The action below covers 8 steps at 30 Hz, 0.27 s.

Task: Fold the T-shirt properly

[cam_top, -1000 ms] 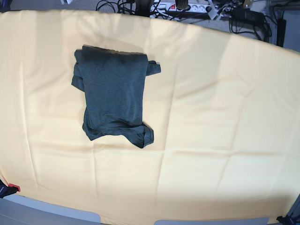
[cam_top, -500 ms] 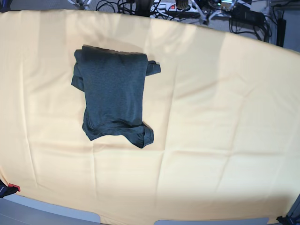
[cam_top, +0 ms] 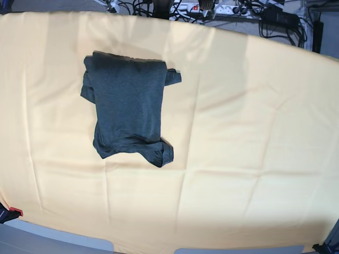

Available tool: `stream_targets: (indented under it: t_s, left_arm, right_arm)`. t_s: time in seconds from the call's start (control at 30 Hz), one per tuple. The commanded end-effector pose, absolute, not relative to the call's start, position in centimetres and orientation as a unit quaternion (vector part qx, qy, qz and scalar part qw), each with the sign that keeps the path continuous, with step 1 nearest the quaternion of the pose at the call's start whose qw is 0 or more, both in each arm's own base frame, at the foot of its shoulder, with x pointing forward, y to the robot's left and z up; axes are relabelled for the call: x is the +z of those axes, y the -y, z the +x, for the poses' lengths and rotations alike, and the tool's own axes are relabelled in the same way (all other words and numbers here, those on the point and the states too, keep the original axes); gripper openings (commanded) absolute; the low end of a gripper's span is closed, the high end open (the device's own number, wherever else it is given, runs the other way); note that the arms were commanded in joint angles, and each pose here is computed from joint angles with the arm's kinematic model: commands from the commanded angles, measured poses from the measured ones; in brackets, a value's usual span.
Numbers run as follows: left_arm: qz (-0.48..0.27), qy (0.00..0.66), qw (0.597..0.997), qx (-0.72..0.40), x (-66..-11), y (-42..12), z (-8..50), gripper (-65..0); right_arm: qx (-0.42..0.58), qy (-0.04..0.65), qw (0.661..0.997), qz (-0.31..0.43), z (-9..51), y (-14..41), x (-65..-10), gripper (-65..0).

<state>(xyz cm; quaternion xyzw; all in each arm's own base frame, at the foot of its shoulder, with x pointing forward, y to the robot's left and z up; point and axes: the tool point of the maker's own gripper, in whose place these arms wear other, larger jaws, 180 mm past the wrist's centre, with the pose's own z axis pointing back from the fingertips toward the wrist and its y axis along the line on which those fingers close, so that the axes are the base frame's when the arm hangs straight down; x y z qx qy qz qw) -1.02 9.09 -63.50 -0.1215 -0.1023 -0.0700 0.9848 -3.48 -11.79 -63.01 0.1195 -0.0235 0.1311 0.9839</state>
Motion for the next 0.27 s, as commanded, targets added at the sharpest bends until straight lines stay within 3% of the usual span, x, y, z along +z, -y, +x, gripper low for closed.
stream_targets:
  t_s: [0.0, 0.23]
  left_arm:
    - [-0.122, 0.112, 0.984, -0.062, -63.4, -9.3, -0.6, -65.0]
    - [-0.124, 0.117, 0.984, -0.05, -63.4, -9.3, 0.2, -65.0]
  right_arm:
    - [0.131, 0.027, 0.983, 0.124, -3.6, 11.7, -62.9, -65.0]
    - [0.123, 0.031, 0.983, 0.136, -3.5, 9.8, -62.9, -65.0]
